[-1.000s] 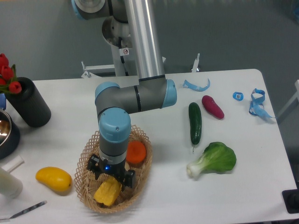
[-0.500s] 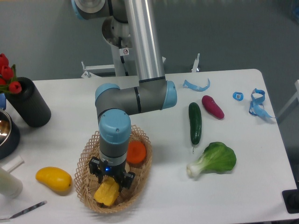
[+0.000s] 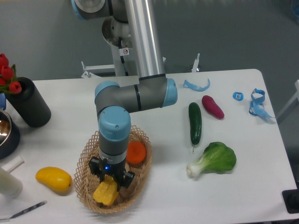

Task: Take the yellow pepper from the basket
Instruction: 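Lift the yellow pepper out of the basket, then carry the held pepper away from the basket toward the bok choy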

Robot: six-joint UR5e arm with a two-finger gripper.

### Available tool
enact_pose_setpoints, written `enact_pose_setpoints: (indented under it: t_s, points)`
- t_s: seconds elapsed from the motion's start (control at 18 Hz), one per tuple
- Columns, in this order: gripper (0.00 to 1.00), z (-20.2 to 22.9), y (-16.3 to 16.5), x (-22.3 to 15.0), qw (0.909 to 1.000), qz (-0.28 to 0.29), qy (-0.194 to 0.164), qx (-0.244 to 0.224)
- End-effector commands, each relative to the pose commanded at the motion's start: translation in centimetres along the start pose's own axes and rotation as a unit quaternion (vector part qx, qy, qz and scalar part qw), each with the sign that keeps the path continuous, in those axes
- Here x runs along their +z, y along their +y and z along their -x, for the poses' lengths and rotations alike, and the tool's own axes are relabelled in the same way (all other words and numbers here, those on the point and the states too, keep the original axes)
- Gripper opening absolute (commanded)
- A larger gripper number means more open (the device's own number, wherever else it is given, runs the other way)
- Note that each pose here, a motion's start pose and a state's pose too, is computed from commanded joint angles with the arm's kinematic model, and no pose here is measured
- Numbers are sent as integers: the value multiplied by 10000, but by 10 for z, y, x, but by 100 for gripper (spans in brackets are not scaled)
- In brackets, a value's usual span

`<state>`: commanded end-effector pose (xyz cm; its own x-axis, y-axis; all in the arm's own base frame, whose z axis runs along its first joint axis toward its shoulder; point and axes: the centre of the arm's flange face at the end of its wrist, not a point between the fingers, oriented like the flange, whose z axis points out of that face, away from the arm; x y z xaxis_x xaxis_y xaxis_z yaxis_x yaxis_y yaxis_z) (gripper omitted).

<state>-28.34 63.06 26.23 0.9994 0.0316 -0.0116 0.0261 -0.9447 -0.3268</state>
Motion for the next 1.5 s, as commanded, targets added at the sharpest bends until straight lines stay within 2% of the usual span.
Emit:
enact_pose_setpoints:
  t_s: [0.17, 0.5, 0.61, 0.89, 1.17, 1.5]
  points:
    - [38, 2, -3, -33, 9997, -197, -139, 15]
    - [38, 49, 8, -111, 9960, -614, -608, -211]
    - [38, 65, 12, -132, 9944, -710, -778, -110]
    - [38, 115, 35, -151, 9920, -691, -1048, 120]
    - [38, 170, 77, -162, 9899, -529, -1260, 376]
    - [38, 178, 83, -163, 9900, -510, -1274, 342]
